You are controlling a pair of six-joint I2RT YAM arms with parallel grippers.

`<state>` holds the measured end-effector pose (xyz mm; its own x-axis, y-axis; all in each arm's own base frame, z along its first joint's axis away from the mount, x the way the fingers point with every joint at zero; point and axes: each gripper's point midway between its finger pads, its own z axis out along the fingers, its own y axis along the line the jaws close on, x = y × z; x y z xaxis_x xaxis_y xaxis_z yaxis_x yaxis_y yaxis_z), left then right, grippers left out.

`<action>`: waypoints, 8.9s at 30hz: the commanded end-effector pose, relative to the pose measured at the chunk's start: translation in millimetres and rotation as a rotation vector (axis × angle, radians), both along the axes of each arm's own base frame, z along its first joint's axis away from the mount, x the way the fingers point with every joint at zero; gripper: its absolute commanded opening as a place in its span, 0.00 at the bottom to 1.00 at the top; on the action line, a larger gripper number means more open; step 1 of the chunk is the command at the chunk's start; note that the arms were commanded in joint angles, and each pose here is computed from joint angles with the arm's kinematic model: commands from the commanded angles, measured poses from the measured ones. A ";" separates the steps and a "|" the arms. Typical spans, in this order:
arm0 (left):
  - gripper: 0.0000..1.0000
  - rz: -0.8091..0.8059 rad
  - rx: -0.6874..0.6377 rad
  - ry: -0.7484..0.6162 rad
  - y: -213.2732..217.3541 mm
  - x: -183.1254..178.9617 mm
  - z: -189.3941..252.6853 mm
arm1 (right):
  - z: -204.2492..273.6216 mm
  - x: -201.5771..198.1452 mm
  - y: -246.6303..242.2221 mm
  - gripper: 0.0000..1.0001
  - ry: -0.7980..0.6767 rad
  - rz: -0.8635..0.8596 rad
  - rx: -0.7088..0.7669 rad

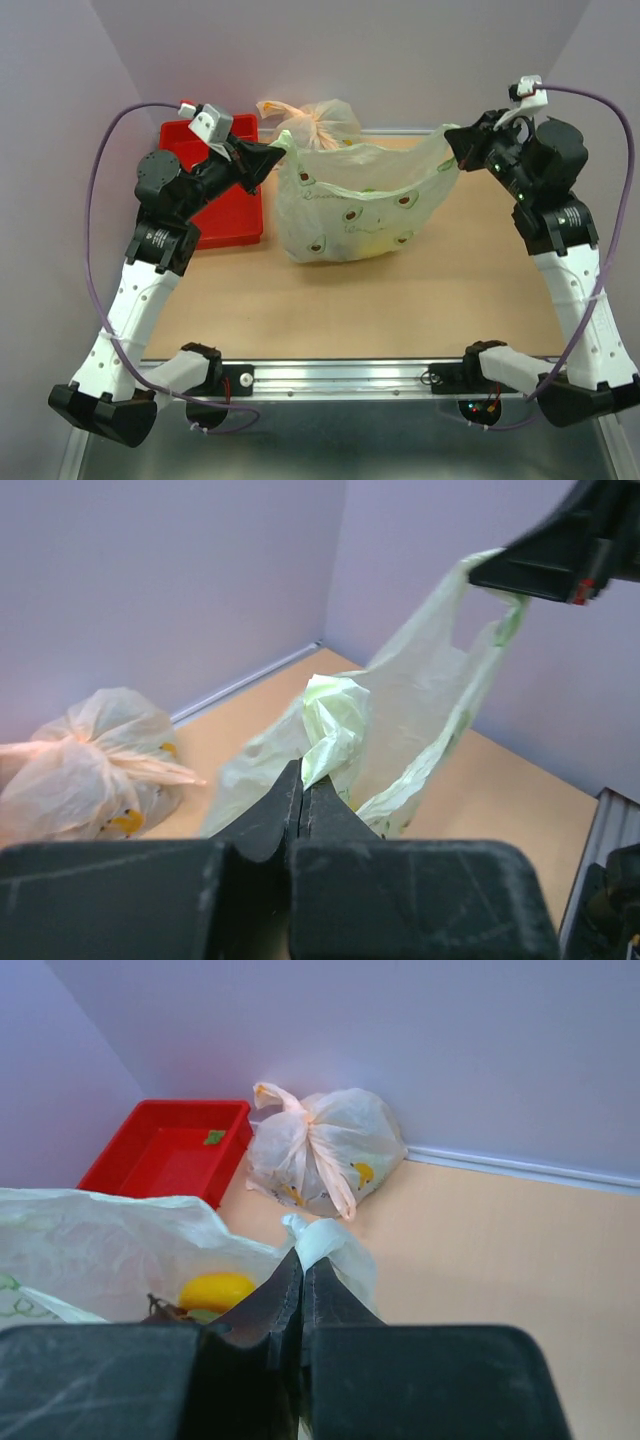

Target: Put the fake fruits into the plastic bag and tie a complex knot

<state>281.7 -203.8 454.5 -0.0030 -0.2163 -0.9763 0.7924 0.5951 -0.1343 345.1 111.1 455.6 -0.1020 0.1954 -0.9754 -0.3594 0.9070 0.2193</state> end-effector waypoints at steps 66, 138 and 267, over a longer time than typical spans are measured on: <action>0.99 -0.857 0.552 0.258 -162.5 -35.0 -164.8 | -85.1 -72.5 0.9 0.00 -0.022 0.138 -0.159; 0.99 -0.940 0.654 0.304 -171.4 -39.8 -172.0 | -119.9 -81.5 -3.6 0.00 -0.204 0.186 -0.394; 0.00 -0.939 0.505 0.366 -169.3 0.9 -275.2 | -217.5 -30.0 101.8 0.99 -0.268 0.787 -0.149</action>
